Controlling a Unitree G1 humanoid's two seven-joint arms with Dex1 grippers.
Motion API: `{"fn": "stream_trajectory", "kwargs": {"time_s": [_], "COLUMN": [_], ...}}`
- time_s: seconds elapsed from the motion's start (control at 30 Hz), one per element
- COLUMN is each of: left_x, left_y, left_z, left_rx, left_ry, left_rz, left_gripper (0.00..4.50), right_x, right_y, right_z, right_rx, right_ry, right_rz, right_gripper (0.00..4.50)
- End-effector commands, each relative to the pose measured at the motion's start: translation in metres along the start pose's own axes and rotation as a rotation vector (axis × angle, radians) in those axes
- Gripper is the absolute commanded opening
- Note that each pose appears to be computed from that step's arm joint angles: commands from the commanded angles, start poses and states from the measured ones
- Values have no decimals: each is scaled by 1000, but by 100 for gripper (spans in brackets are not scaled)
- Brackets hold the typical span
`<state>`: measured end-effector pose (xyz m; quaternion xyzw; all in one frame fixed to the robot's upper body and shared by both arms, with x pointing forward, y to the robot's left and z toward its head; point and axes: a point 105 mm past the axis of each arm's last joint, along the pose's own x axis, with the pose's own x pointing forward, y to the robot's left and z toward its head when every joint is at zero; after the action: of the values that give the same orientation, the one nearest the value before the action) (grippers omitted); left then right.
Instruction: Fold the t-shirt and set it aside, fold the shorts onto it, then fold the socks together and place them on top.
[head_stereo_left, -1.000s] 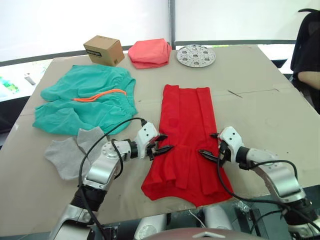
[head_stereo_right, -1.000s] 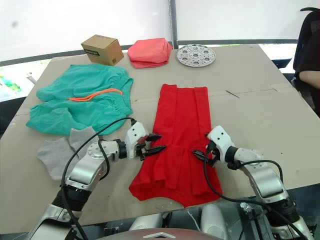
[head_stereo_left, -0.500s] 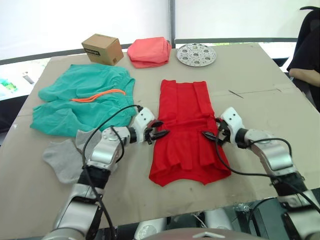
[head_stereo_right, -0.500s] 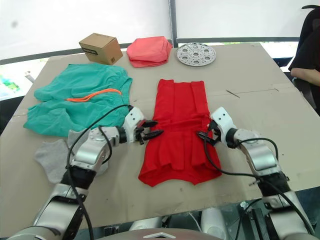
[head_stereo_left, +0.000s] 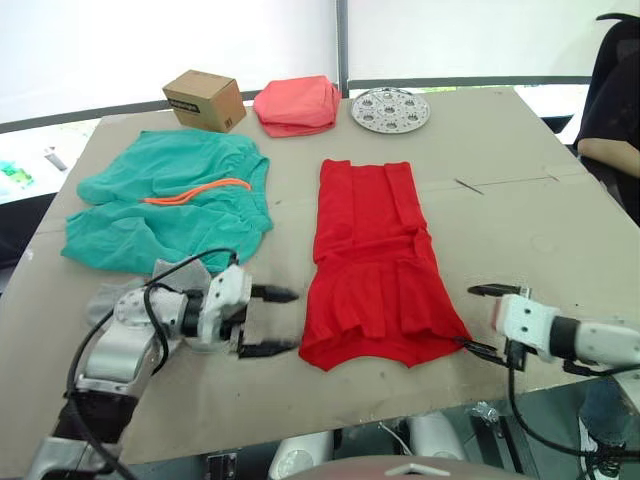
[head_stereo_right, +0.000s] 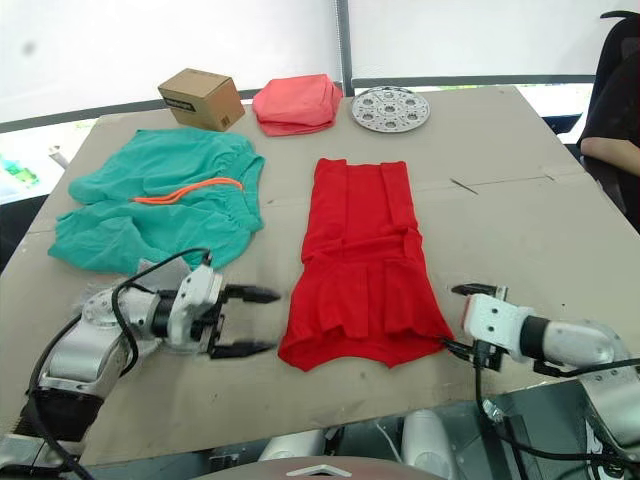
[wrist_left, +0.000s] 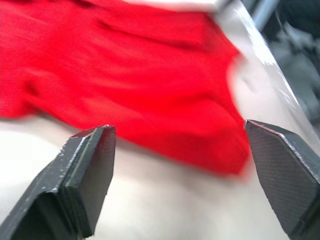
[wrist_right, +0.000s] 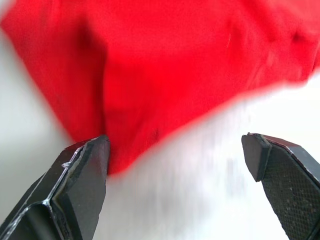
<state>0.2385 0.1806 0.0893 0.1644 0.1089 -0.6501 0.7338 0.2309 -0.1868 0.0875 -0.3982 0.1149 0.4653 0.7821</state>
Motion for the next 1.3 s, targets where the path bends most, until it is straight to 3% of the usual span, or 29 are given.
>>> {"fn": "stream_trajectory", "kwargs": {"time_s": [0.03,0.27,0.53,1.07,1.17,1.23,1.3], "left_x": [-7,-5,34,39,39,40,40], "left_y": [9,13,7,12,11,9,7], "left_z": [-8,-19,-3,16,16,15,14], "left_rx": [176,374,546,606,588,575,568], "left_ry": [39,55,-60,-102,-104,-102,-99], "left_rz": [44,52,18,33,26,15,8], "left_gripper": [447,447,447,447,370,272,201], "right_x": [-18,-24,2,21,19,20,23], "right_y": [-10,7,12,29,36,40,42], "right_z": [-8,-16,2,16,15,16,17], "right_rx": [-198,-295,-353,-415,-447,-462,-479], "right_ry": [39,49,-49,-140,-143,-154,-166], "right_rz": [-38,22,-64,-23,28,66,104], "right_gripper": [450,450,450,450,369,262,190]}}
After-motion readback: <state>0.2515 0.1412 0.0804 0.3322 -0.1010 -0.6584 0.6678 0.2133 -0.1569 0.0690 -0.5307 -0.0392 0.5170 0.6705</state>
